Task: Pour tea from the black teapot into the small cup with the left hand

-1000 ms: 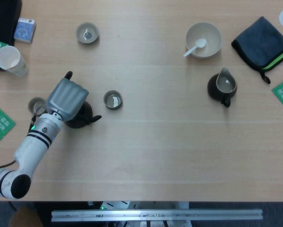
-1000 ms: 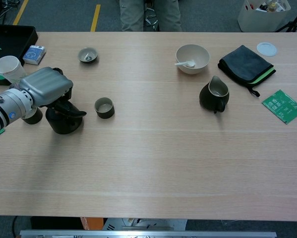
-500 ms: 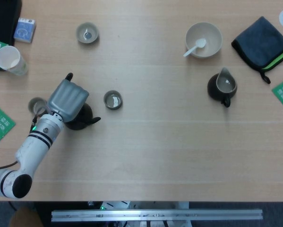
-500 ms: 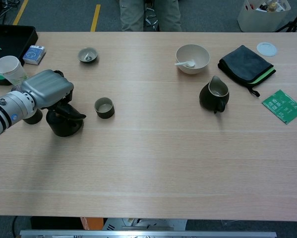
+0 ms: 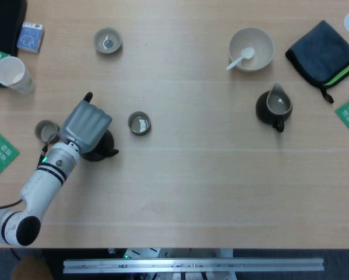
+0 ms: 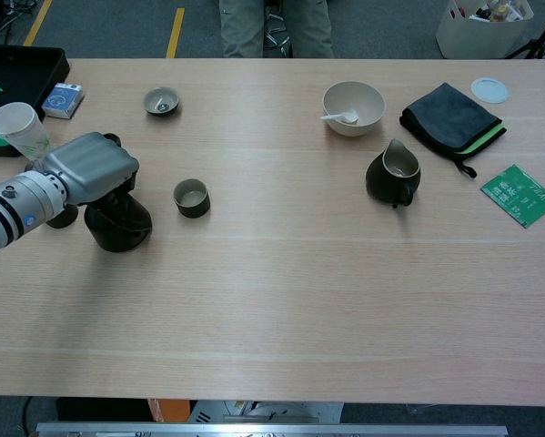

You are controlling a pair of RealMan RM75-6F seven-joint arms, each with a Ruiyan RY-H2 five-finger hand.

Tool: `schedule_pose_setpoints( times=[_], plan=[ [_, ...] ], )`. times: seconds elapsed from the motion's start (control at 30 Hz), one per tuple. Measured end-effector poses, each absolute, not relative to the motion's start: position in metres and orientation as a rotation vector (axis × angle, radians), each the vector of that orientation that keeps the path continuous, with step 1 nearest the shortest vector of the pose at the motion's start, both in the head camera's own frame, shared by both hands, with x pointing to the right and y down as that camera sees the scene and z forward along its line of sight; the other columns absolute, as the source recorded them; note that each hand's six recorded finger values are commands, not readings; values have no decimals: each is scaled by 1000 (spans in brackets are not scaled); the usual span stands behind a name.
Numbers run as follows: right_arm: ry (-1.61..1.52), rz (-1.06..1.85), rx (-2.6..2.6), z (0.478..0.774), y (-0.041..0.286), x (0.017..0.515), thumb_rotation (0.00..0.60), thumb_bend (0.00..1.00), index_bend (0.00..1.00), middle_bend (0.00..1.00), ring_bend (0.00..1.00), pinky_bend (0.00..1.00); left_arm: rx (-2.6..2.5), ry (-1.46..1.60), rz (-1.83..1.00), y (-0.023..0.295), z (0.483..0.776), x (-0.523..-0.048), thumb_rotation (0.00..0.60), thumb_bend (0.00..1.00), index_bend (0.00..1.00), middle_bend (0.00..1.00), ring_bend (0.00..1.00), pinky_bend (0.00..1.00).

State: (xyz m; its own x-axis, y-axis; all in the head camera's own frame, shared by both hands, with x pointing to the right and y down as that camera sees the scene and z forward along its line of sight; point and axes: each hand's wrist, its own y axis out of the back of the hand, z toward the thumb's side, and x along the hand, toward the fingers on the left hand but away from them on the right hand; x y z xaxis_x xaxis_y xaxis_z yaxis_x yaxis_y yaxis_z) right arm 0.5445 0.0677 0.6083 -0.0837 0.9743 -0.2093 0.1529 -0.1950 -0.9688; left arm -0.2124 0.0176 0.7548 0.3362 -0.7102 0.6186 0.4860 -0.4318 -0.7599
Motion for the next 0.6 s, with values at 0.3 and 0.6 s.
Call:
schedule_pose_setpoints(
  times=[0.3, 0.6],
  plan=[
    [-1287, 1366, -1423, 609, 67, 545, 600, 7, 177, 198, 127, 143, -1509, 225, -1369, 16, 753, -210, 100, 157, 879, 993, 786, 175],
    [-1293, 1369, -1420, 609, 68, 547, 600, 7, 176, 199, 127, 143, -1519, 217, -1373, 15, 753, -206, 40, 157, 920, 1000, 819, 175]
  ],
)
